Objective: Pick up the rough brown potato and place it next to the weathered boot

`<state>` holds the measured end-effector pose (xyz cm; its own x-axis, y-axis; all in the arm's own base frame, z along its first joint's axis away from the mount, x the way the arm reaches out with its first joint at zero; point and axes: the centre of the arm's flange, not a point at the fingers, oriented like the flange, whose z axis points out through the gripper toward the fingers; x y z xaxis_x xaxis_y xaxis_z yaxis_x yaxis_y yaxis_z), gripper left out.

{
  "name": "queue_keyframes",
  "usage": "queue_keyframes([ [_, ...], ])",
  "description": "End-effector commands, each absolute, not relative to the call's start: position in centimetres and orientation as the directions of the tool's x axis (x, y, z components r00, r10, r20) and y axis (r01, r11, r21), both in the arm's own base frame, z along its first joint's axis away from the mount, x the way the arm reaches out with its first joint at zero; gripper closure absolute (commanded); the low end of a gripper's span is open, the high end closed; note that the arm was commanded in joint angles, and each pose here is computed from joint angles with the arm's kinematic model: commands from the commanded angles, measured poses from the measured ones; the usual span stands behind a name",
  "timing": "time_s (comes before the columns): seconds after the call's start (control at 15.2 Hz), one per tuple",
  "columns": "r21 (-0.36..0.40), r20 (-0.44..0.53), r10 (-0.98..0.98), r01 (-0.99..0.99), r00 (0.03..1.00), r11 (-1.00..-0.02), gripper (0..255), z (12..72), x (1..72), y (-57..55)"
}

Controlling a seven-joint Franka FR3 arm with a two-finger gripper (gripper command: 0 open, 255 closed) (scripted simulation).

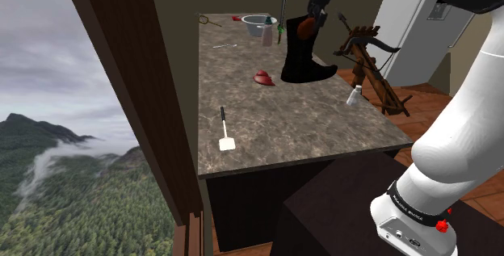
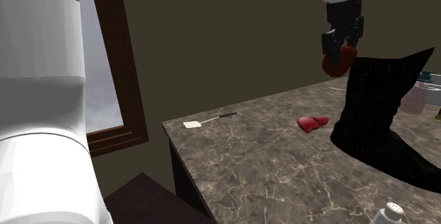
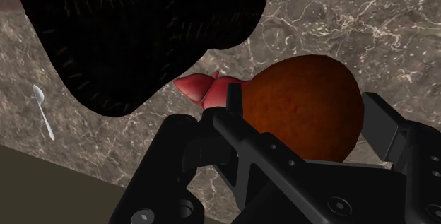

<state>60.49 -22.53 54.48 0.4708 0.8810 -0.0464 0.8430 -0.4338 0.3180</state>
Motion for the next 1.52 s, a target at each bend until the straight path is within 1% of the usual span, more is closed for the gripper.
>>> queue_keyframes([
  [0.0,0.319,-0.046,0.881,0.843,0.471,-0.434,255,53.4,60.5,-22.5],
  [1.45,0.319,-0.046,0.881,0.843,0.471,-0.434,255,41.7,60.5,-22.5],
])
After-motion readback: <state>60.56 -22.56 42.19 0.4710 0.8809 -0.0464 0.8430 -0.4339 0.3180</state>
